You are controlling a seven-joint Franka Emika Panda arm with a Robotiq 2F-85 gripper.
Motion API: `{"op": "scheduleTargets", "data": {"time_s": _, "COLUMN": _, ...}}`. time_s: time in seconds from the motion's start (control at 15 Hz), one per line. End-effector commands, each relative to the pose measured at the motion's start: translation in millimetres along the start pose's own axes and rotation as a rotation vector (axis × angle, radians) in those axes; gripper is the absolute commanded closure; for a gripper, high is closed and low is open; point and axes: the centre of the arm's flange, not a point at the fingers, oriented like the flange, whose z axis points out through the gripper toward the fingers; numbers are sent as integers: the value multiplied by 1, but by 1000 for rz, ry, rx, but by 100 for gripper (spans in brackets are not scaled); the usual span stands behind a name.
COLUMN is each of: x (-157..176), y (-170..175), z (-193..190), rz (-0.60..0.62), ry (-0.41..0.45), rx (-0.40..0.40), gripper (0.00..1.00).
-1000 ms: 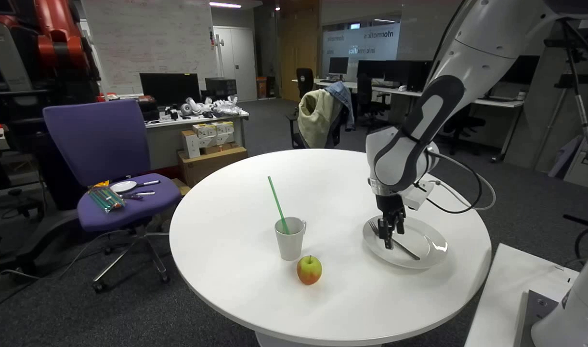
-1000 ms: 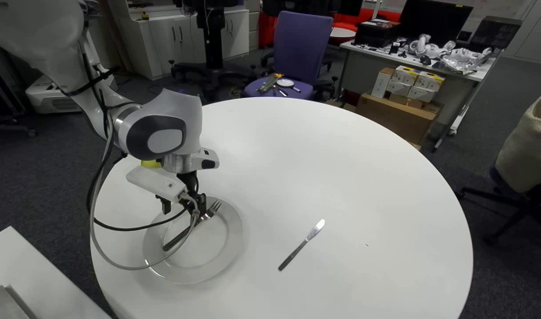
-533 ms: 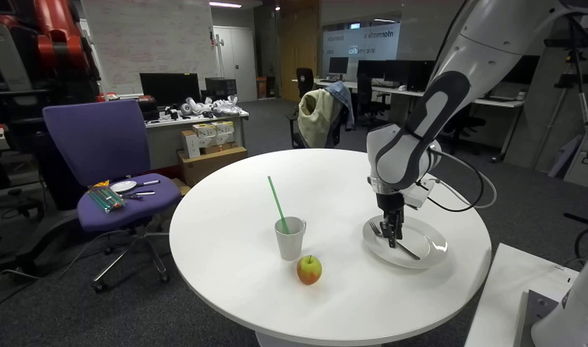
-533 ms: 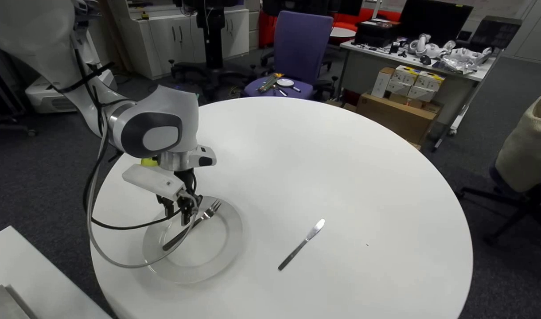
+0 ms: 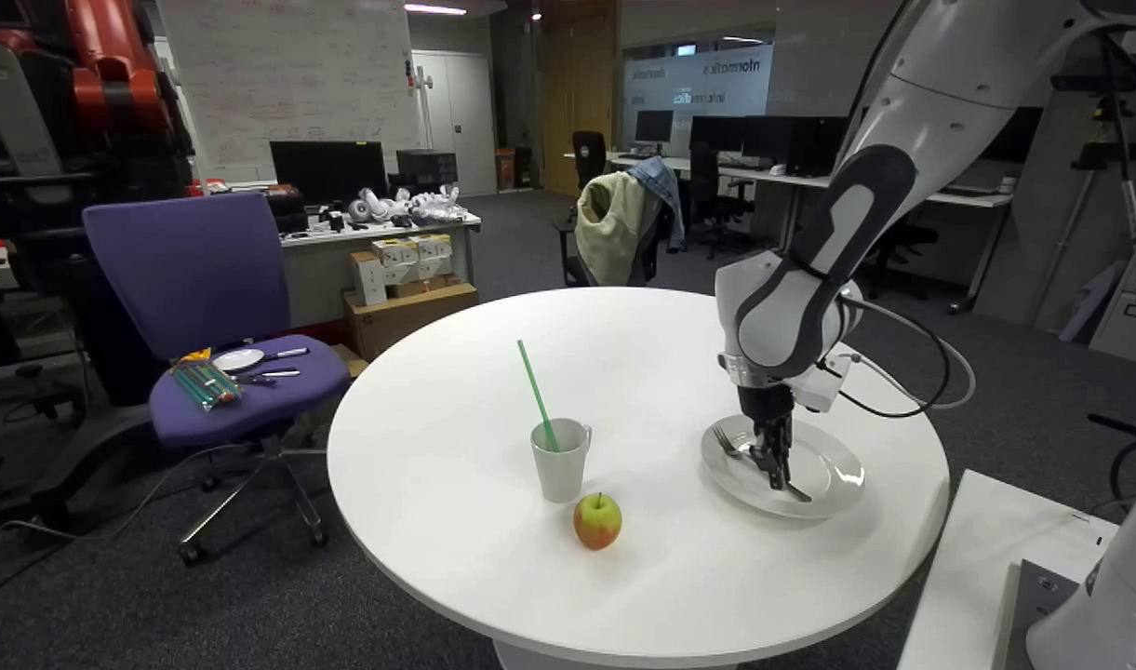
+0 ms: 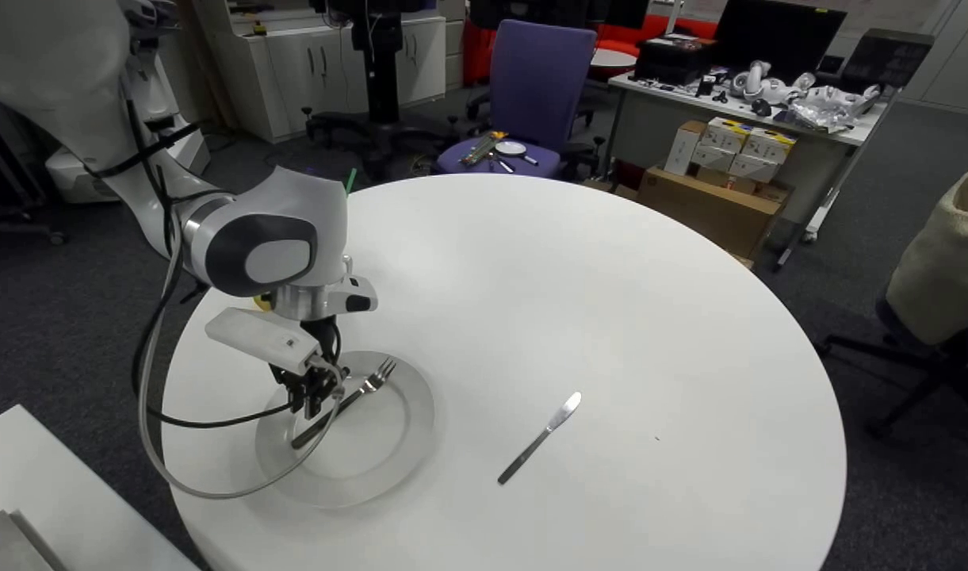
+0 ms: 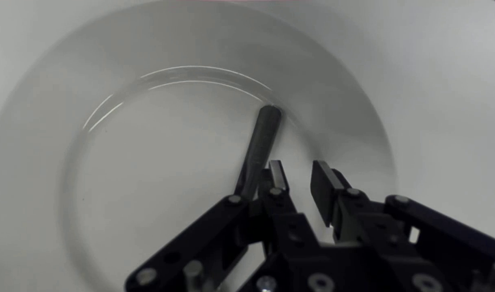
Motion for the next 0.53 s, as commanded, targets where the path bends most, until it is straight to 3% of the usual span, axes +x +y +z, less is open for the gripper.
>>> {"op": "scheduleTargets", "data": {"time_s": 0.0, "x": -15, "y": 0, "z": -6, "rz": -24, "ry": -16, "rx": -3, "gripper": 75}}
{"op": "scheduleTargets", "data": {"time_s": 0.47, "x": -17, "y": 1, "z": 0, "rz": -22, "ry": -29, "rx": 6, "gripper": 81}}
